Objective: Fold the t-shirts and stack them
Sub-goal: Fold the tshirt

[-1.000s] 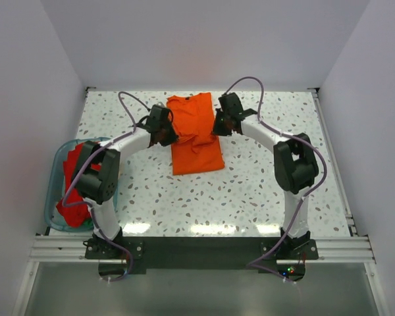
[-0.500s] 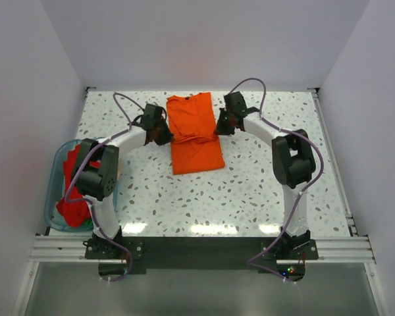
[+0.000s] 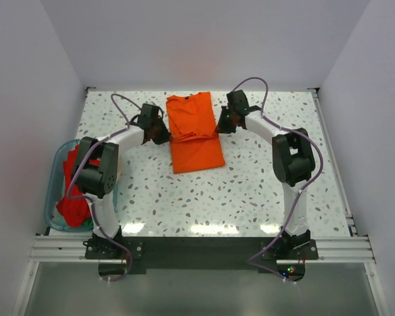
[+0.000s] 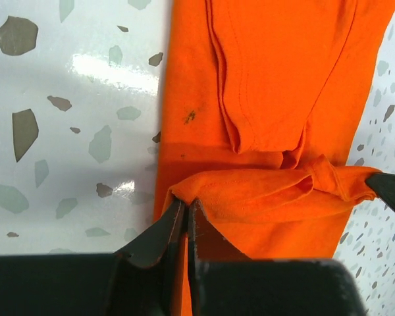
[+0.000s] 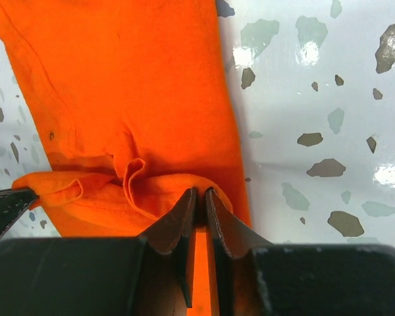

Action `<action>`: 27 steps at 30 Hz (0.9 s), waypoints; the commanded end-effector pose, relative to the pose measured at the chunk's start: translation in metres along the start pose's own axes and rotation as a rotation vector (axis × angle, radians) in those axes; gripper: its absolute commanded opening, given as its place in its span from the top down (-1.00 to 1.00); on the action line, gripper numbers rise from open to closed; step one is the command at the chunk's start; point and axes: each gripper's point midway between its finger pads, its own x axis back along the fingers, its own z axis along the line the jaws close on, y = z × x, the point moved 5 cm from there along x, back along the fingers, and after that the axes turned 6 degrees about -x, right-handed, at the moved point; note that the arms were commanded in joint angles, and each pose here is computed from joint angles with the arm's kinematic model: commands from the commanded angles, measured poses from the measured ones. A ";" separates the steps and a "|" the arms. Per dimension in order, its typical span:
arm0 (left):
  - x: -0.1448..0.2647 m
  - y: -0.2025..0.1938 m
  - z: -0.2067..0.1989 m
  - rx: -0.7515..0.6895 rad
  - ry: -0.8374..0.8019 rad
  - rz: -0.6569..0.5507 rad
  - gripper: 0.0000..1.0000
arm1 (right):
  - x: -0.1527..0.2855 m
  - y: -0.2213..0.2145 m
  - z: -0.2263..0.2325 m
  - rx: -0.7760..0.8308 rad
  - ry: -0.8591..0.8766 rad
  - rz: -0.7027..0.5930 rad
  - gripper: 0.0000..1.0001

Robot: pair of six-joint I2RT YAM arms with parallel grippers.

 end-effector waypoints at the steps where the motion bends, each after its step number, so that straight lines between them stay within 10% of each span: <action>1: -0.002 0.027 -0.011 -0.033 -0.081 -0.072 0.79 | 0.002 0.017 0.011 0.007 0.056 -0.033 0.71; 5: 0.005 0.042 -0.016 -0.046 -0.130 -0.110 -0.03 | 0.011 0.031 0.011 0.012 0.076 -0.063 0.18; 10: 0.040 0.055 -0.021 -0.077 -0.171 -0.202 -0.29 | 0.037 0.042 0.010 0.055 0.071 -0.120 -0.15; 27: -0.013 -0.021 -0.043 -0.194 -0.100 -0.033 0.85 | 0.011 -0.029 0.048 0.236 0.097 -0.026 0.22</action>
